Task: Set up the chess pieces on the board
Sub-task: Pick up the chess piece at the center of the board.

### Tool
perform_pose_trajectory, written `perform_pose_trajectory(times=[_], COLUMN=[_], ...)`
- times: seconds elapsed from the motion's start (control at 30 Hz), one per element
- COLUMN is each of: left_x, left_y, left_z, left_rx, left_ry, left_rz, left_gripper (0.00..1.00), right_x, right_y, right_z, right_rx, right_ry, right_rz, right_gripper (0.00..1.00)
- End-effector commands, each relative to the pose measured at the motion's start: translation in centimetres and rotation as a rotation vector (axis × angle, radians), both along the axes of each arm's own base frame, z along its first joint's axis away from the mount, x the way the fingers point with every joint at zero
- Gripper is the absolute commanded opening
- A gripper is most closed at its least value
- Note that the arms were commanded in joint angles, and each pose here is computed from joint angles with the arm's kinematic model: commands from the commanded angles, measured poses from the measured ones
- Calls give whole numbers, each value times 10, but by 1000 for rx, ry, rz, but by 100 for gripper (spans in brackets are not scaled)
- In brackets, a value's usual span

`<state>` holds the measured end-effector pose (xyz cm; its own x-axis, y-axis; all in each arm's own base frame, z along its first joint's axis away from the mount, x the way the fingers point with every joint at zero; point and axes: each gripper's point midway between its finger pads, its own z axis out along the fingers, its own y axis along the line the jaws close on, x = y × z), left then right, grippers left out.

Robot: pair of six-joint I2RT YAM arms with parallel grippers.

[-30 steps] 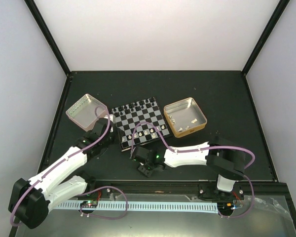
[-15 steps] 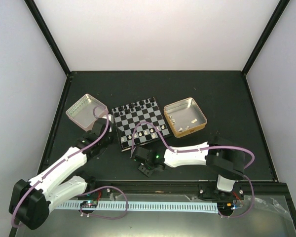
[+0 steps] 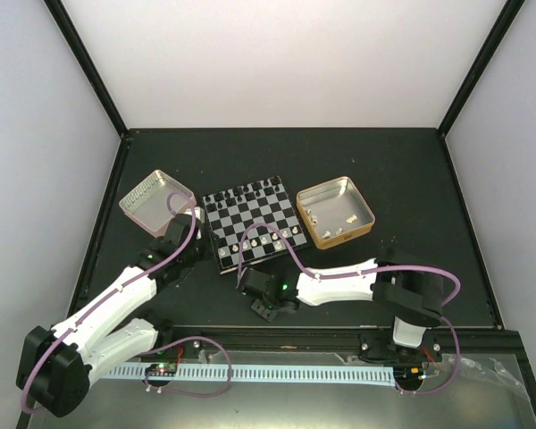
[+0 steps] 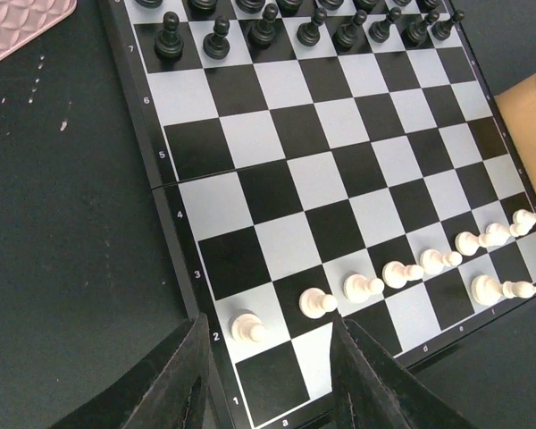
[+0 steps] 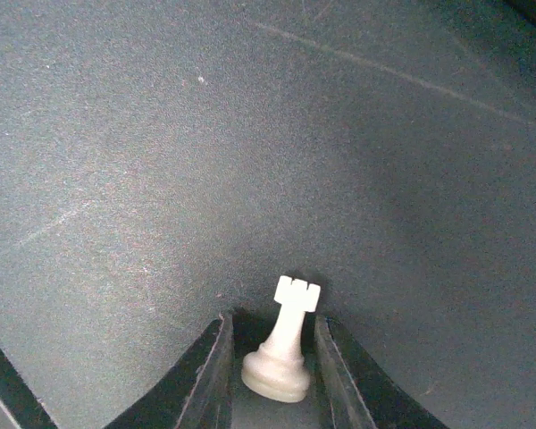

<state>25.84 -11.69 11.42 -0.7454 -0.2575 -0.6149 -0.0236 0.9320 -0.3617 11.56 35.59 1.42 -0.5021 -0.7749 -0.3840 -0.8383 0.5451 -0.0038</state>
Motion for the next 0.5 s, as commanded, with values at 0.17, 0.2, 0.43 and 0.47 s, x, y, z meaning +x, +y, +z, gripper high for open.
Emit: perform_pose_trajectory(times=[0.17, 0.2, 0.43, 0.47], left_x=[1, 1, 1, 1], left_y=[-2, -2, -4, -4], left_z=[5, 5, 6, 7], left_rx=[-36, -36, -49, -51], left_ry=[-13, -13, -12, -12], left_rz=[1, 1, -6, -7], left_gripper=[39, 39, 40, 40], right_x=[-2, -2, -1, 0], right_y=[-23, -23, -24, -23], right_z=[-8, -8, -8, -6], right_rx=[-62, -62, -54, -46], right_ry=[-12, -10, -9, -18], right_rz=[-41, -45, -68, -71], right_gripper=[24, 23, 9, 8])
